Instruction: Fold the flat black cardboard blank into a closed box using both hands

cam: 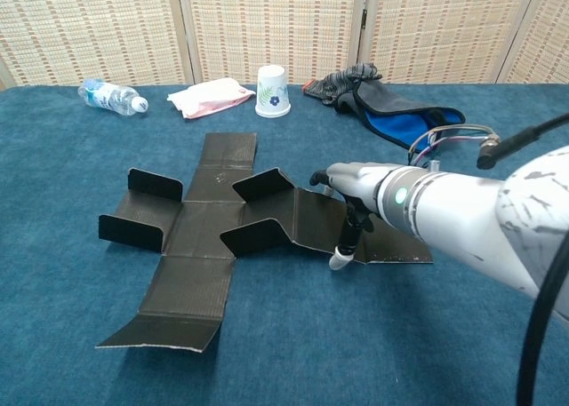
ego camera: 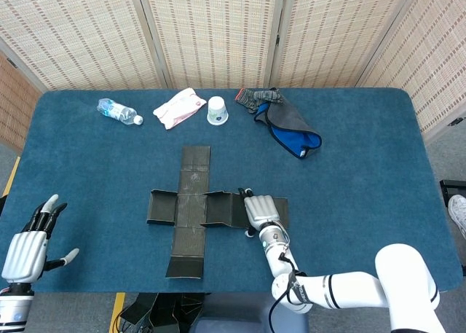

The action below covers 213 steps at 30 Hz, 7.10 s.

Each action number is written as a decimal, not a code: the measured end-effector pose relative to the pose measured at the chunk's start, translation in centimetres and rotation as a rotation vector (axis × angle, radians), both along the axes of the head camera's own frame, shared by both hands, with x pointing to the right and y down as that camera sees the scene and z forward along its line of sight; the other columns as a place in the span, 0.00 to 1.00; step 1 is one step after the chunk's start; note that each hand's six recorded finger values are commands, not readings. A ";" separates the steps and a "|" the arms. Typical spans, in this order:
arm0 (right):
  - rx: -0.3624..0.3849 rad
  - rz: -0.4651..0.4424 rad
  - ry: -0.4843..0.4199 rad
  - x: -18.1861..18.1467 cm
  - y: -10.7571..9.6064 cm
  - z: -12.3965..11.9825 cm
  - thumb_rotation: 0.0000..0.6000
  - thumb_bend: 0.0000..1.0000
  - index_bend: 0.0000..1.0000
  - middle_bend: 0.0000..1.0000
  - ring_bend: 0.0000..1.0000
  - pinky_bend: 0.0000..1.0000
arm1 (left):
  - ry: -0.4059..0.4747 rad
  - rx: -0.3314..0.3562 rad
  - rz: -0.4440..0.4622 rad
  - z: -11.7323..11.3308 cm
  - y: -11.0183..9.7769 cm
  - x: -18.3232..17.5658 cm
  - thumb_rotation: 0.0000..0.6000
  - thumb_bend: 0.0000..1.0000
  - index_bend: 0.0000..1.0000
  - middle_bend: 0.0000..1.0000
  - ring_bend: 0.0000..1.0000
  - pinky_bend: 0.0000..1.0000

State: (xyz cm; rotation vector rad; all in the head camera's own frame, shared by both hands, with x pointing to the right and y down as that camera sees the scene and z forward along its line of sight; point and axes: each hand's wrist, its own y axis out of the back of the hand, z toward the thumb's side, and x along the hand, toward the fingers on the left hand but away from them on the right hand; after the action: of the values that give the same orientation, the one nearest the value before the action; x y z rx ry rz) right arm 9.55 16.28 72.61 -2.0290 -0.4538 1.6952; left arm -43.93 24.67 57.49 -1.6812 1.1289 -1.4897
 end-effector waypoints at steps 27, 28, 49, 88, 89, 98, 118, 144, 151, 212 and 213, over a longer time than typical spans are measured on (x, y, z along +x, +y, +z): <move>0.010 -0.042 -0.037 -1.8 -0.8 0.6 1.00 0.19 0.17 0.24 0.79 0.89 | -0.007 0.002 0.067 3.3 -2.8 -1.2 1.00 0.07 0.28 0.20 0.46 0.59; 0.013 -0.050 -0.042 -1.9 -0.9 0.7 1.00 0.19 0.18 0.24 0.79 0.89 | -0.009 0.000 0.086 3.7 -3.2 -1.2 1.00 0.07 0.28 0.20 0.50 0.59; 0.057 -0.153 -0.133 -3.0 -2.8 0.6 1.00 0.19 0.21 0.26 0.79 0.89 | -0.066 -0.035 0.451 12.5 -7.6 4.9 1.00 0.06 0.00 0.00 0.54 0.65; 0.081 -0.129 -0.214 -2.5 -2.7 -0.5 1.00 0.19 0.22 0.28 0.79 0.89 | 0.150 -0.093 0.368 17.2 -7.5 12.4 1.00 0.07 0.00 0.00 0.50 0.67; 0.083 -0.131 -0.216 -2.5 -2.7 -0.6 1.00 0.19 0.22 0.28 0.79 0.89 | 0.164 -0.097 0.358 17.2 -7.5 12.5 1.00 0.07 0.00 0.00 0.50 0.67; 0.108 -0.176 -0.225 -2.4 -3.1 -1.0 1.00 0.19 0.23 0.28 0.79 0.89 | 0.295 -0.137 0.276 16.6 -7.9 13.7 1.00 0.07 0.00 0.00 0.49 0.67; 0.264 -0.525 -0.148 -4.0 -5.6 -3.2 1.00 0.19 0.29 0.30 0.79 0.92 | 0.621 -0.377 0.061 16.2 -7.9 15.7 1.00 0.07 0.00 0.00 0.53 0.70; 0.484 -0.909 -0.149 -8.3 -6.8 -5.3 1.00 0.19 0.36 0.33 0.79 0.93 | 0.839 -0.556 0.010 15.7 -6.3 16.7 1.00 0.07 0.00 0.00 0.49 0.73; 0.499 -0.946 -0.138 -8.3 -7.3 -4.9 1.00 0.19 0.36 0.33 0.79 0.93 | 0.868 -0.517 -0.016 16.3 -6.8 17.5 1.00 0.07 0.00 0.00 0.48 0.73; 0.735 -1.211 0.007 -10.0 -9.7 -3.8 1.00 0.19 0.38 0.33 0.79 0.93 | 1.030 -0.641 -0.123 17.6 -8.1 18.9 1.00 0.07 0.10 0.01 0.50 0.73; 0.734 -1.207 0.006 -10.0 -9.7 -3.8 1.00 0.19 0.38 0.33 0.79 0.93 | 1.029 -0.642 -0.121 17.7 -8.1 18.9 1.00 0.07 0.11 0.01 0.51 0.72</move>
State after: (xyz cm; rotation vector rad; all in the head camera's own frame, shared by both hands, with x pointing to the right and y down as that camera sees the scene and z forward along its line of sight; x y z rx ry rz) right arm -0.46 6.54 68.80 -1.2462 0.1657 0.6270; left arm -25.01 16.54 75.15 -3.0660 1.2993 -1.0700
